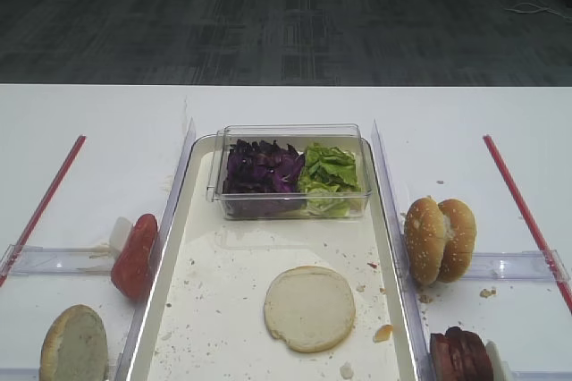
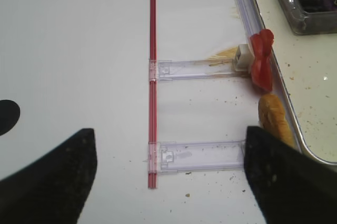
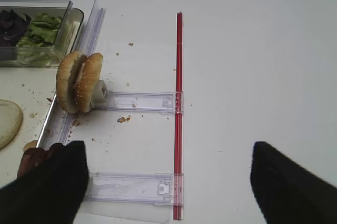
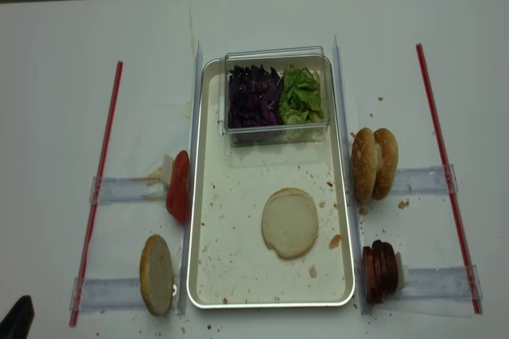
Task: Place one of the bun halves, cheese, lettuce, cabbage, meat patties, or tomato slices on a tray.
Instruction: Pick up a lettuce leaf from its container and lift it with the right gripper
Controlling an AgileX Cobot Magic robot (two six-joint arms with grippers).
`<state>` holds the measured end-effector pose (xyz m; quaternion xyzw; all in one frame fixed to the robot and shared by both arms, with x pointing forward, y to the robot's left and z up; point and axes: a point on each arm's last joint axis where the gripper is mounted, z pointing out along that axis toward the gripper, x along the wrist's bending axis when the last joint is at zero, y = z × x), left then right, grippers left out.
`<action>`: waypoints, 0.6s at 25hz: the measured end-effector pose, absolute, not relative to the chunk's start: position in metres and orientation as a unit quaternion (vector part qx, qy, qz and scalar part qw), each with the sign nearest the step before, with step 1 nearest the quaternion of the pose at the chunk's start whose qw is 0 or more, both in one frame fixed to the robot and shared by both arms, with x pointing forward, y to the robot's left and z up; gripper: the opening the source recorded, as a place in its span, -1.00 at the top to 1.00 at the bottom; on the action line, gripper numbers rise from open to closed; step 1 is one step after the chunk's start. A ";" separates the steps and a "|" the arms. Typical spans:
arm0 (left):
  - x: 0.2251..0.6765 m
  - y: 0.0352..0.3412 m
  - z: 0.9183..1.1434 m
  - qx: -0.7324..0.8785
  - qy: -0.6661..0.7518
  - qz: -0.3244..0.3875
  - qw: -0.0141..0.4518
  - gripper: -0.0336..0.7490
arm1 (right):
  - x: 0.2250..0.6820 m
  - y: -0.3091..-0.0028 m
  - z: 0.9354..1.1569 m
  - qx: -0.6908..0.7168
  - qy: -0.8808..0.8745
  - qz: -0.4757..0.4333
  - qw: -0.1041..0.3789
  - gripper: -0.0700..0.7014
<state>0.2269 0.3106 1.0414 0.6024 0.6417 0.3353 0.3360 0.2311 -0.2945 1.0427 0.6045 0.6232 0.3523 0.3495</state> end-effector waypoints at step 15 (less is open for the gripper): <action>0.227 0.311 1.041 0.602 0.642 0.335 0.336 -0.53 | 0.292 -0.295 1.033 0.668 0.680 0.224 0.202 -0.87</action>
